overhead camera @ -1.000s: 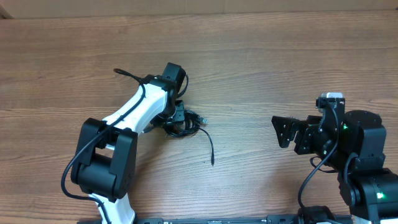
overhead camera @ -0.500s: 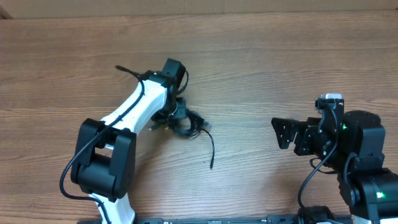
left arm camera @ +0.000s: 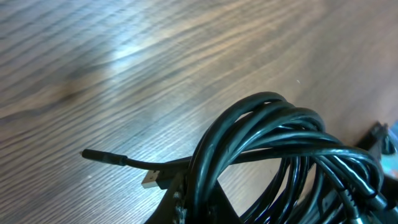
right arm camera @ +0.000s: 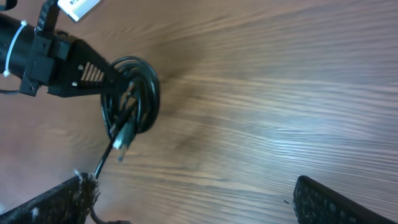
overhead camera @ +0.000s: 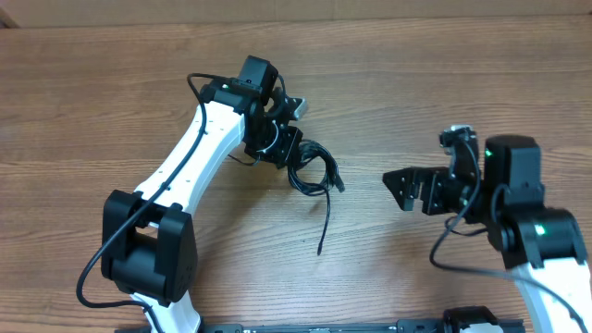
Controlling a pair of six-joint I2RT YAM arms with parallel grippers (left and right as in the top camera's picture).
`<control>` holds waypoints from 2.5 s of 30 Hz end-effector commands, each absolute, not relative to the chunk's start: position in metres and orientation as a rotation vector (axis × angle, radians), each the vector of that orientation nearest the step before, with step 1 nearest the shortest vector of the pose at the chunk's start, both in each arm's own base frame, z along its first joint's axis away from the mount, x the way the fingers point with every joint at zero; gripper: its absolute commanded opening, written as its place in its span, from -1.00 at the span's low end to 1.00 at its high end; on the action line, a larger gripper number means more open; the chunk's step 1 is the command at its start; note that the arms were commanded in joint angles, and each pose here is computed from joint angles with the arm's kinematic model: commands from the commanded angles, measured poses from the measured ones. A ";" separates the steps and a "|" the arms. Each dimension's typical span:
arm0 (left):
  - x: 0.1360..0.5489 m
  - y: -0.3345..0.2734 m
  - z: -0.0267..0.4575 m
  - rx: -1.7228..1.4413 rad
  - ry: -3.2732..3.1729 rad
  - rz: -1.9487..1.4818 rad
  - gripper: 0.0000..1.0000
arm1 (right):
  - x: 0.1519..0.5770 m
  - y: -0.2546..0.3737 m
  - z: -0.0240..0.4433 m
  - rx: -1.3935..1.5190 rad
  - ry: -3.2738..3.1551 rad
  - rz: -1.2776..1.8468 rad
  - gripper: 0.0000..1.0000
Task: Untangle cables
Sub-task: 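Bring the right gripper to the lifted bundle and grasp a loop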
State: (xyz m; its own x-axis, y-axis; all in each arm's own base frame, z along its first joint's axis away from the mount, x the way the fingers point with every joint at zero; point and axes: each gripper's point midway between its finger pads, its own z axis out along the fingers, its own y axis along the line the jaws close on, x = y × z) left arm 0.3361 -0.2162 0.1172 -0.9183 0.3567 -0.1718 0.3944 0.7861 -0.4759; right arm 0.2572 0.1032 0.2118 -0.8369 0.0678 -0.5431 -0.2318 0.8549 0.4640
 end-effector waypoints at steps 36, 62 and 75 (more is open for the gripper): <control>0.295 -0.328 0.203 1.107 2.483 -0.845 -0.91 | 0.275 0.117 0.184 -0.096 2.579 0.832 -0.32; 0.328 -0.292 0.210 0.891 2.523 -0.547 -0.92 | 0.287 0.122 0.199 -0.069 2.513 0.874 0.15; 0.318 -0.314 0.221 0.929 2.472 -0.733 -0.92 | 0.276 0.132 0.208 -0.130 2.511 0.964 0.12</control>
